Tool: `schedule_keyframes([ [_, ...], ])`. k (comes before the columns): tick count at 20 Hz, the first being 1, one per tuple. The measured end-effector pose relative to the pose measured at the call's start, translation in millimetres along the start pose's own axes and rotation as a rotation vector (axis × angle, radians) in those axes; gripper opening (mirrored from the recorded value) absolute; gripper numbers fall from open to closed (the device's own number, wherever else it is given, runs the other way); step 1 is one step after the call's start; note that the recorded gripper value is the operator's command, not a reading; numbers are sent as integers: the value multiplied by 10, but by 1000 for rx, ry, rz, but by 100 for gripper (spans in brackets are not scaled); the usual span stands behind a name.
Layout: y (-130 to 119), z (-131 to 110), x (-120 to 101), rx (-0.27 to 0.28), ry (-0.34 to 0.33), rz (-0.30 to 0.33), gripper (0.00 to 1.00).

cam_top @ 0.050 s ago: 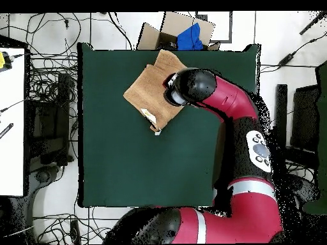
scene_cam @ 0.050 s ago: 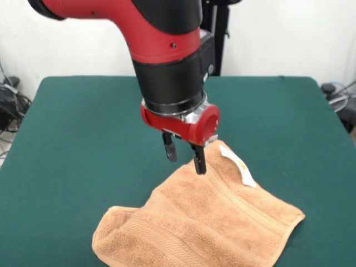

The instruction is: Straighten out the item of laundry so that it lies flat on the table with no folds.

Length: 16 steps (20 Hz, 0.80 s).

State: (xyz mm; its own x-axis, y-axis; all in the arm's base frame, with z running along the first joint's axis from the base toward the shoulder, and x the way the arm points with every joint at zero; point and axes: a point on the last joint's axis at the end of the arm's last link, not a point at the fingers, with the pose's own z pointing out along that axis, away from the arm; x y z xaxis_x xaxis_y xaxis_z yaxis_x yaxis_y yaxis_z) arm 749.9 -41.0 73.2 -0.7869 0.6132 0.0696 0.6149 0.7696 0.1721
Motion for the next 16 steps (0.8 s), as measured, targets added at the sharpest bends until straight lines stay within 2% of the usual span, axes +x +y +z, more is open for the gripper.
schedule_keyframes([
  [7, 45, 244, 75, -13, 3, -4, 100],
  [16, -30, 475, 235, -2, 51, 3, 100],
])
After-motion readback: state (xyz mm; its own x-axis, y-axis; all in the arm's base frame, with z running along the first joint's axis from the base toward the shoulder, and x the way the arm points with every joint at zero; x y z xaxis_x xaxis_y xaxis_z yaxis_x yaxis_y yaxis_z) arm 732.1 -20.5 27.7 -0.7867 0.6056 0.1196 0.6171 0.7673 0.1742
